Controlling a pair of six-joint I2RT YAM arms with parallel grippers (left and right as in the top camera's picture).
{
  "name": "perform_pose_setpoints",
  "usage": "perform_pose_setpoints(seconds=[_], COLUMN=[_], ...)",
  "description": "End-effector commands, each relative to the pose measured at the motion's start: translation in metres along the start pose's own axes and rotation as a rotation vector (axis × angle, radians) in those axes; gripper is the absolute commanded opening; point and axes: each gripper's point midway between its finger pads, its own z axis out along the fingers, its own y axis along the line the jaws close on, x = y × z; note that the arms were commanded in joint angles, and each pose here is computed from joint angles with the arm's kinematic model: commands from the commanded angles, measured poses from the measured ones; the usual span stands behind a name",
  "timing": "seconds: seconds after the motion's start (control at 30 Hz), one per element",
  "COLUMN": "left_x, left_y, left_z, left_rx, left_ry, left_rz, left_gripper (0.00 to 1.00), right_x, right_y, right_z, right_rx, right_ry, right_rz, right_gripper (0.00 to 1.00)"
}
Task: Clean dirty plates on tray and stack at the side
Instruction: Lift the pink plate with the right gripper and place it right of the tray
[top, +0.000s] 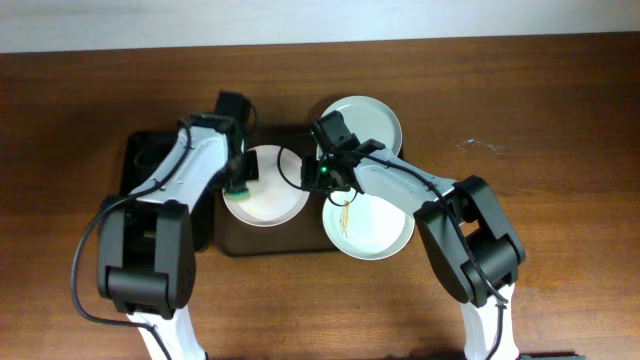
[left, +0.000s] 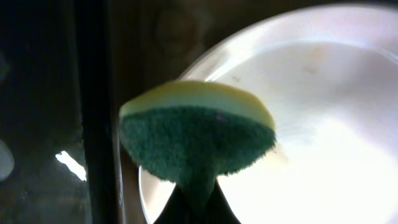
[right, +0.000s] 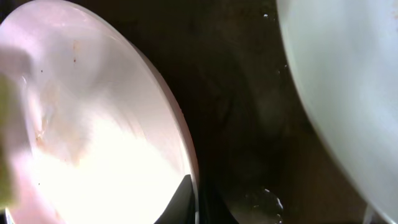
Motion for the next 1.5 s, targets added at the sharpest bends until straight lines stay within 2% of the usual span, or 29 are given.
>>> perform_pose_setpoints(seconds=[0.0,0.03,0.1,0.23,0.33,0.43,0.57,0.7,0.8,0.97,1.13,1.23,1.37,1.47], left_x=[-0.055,-0.066,-0.08,-0.083,-0.086,-0.086,-0.088,-0.092,-0.093,-0.093,-0.094,-0.094,-0.093,-0.091], left_y=[-0.033,-0.035,-0.03,-0.027,-0.028,-0.027,-0.028,-0.03,-0.031,-0.031,-0.032,-0.032,-0.032,-0.034], left_z=[-0.087,-0.113,-0.138,-0.141,-0.142,-0.141,-0.142,-0.138,-0.13,-0.128,-0.129,-0.129,-0.128,-0.127], left_rx=[0.307,0.373,0.396,0.395,0.396,0.394,0.396,0.397,0.395,0.395,0.395,0.395,0.395,0.396], left_ry=[-0.113,-0.148,-0.204,-0.214,-0.227,-0.227,-0.237,-0.24,-0.228,-0.227,-0.229,-0.231,-0.227,-0.219], left_rz=[0.04,0.031,0.019,0.014,0.016,0.016,0.017,0.02,0.02,0.019,0.02,0.02,0.021,0.025], left_gripper=[0.01,0.01,0.0,0.01,0.01,0.0,0.01,0.01,0.0,0.01,0.01,0.01,0.01,0.01], right_x=[0.008,0.007,0.003,-0.013,-0.019,-0.019,-0.018,-0.026,-0.024,-0.017,-0.016,-0.015,-0.011,-0.015], right_y=[0.01,0.013,0.014,0.012,0.001,-0.017,-0.019,-0.002,0.016,0.039,0.046,0.043,0.039,0.023], right_z=[-0.002,-0.015,-0.042,-0.1,-0.142,-0.165,-0.18,-0.217,-0.24,-0.262,-0.264,-0.256,-0.243,-0.267], right_rx=[-0.088,-0.104,-0.082,0.036,0.208,0.441,0.656,0.934,1.059,1.142,1.143,1.08,0.801,0.534], right_ry=[0.069,0.089,0.084,-0.014,-0.126,-0.204,-0.299,-0.523,-0.655,-0.803,-0.833,-0.811,-0.641,-0.526], right_rz=[-0.039,-0.029,-0.071,-0.125,-0.17,-0.222,-0.309,-0.428,-0.487,-0.516,-0.518,-0.48,-0.399,-0.254], right_gripper=[0.04,0.04,0.04,0.04,0.04,0.04,0.04,0.04,0.04,0.04,0.04,0.04,0.04,0.04])
